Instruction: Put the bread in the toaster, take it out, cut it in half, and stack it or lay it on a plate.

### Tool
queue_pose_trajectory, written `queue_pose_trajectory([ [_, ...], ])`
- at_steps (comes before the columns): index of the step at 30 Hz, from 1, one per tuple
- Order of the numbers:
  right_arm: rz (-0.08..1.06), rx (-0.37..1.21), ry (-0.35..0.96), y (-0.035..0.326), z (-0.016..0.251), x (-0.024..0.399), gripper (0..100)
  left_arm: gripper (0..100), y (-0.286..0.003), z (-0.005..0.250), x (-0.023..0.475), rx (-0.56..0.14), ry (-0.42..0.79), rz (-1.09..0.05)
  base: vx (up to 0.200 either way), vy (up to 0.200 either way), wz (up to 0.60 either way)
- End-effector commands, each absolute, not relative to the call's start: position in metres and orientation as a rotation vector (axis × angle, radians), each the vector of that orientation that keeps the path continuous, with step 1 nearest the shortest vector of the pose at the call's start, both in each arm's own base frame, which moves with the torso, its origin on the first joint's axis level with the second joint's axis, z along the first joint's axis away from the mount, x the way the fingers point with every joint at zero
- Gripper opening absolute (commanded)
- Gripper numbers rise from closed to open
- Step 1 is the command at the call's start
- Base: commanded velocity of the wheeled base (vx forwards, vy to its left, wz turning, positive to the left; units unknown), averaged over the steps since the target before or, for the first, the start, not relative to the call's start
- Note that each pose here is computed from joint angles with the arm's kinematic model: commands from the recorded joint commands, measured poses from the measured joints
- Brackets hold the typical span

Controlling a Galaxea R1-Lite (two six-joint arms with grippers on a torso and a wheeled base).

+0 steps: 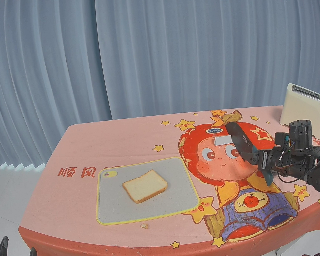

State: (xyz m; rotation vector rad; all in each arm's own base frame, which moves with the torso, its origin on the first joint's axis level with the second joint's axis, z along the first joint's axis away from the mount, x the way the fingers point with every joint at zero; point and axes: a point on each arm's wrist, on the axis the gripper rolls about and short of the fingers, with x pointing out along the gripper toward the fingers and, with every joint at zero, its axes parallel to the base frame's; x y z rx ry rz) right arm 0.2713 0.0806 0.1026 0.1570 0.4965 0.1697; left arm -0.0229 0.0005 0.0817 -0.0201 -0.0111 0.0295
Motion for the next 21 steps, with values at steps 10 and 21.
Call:
queue_pose_trajectory([
  [10, 0.169, 0.157, 0.505, 0.0804, 0.1008, 0.2695, 100, 100, 0.0005, 0.0767, -0.0219, -0.02, 0.003, 0.031, 0.0, 0.0, 0.0],
  [21, 0.168, 0.156, 0.509, 0.0802, 0.1, 0.2689, 100, 100, 0.0005, 0.0769, -0.0219, -0.02, 0.001, 0.031, 0.0, 0.0, 0.0],
])
